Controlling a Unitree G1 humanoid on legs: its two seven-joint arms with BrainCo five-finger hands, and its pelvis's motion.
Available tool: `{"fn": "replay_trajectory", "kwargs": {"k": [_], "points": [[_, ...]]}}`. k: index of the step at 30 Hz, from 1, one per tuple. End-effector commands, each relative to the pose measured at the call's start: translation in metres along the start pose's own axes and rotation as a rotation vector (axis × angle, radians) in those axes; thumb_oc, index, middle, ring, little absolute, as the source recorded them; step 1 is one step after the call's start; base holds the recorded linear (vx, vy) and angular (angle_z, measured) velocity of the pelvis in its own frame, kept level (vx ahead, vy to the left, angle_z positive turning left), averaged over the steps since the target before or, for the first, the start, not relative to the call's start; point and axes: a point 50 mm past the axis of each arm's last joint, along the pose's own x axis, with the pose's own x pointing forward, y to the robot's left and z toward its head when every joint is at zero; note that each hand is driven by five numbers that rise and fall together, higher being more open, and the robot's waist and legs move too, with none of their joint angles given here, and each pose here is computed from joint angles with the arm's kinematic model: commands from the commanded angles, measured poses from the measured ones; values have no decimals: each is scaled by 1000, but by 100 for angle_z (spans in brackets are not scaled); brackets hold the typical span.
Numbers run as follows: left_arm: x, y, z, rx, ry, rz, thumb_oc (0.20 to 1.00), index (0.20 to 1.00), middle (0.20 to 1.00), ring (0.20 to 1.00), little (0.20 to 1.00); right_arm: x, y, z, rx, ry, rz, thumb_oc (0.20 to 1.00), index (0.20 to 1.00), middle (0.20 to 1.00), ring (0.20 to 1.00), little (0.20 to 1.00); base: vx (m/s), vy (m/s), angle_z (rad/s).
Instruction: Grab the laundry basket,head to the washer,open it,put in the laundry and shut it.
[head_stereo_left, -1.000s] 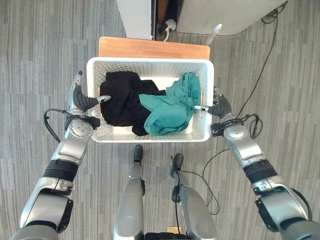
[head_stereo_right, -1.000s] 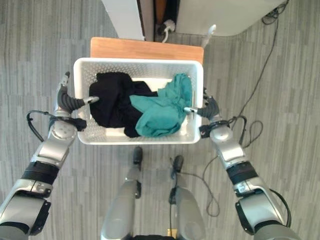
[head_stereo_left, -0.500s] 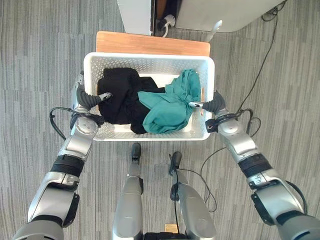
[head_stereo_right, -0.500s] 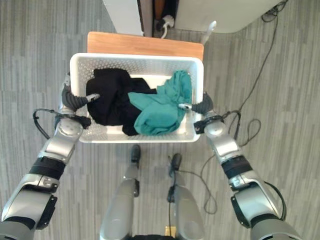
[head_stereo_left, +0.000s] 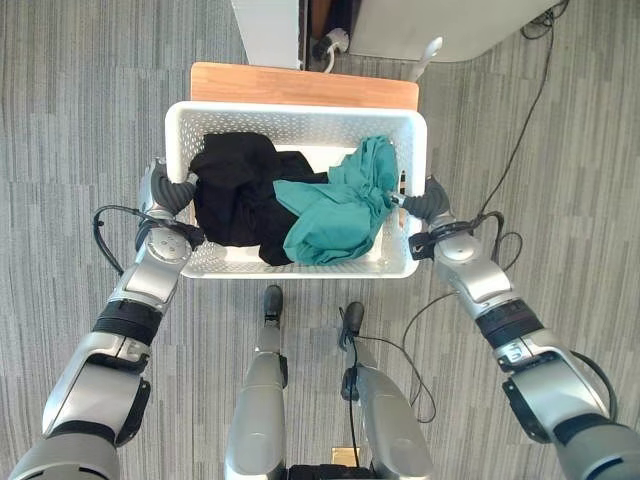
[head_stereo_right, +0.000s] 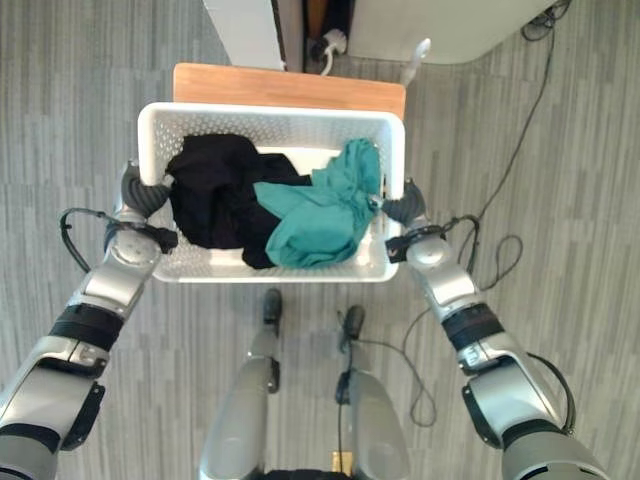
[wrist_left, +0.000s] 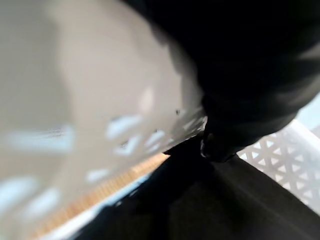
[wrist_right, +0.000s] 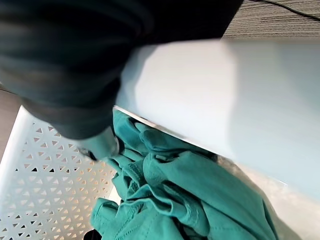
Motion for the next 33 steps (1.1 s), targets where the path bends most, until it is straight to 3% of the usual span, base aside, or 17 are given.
{"fn": "replay_trajectory", "kwargs": {"k": [1, 14, 19, 26, 33], "points": [[-12, -28, -11, 62, 31, -151, 200, 200, 200, 200, 200, -2, 24, 12, -18, -49, 133, 200, 200, 200, 200, 200, 0, 0, 0], [-44, -46, -22, 47, -12, -248, 200, 200, 200, 200, 200, -31, 6, -33, 32, 50, 95, 200, 200, 200, 200, 200, 50, 17, -1], [-74, -59, -28, 15, -56, -407, 200, 200, 200, 200, 200, -66, -15, -73, 67, 154, 83, 200, 200, 200, 200, 200, 153, 65, -10], [-83, -73, -3, -15, -173, -517, 200, 200, 200, 200, 200, -89, -47, -92, 69, 203, 20, 200, 200, 200, 200, 200, 84, 90, -3], [-85, -111, 35, -29, -279, -655, 200, 200, 200, 200, 200, -127, -79, -121, 133, 301, -89, 200, 200, 200, 200, 200, 32, 166, -4]]}}
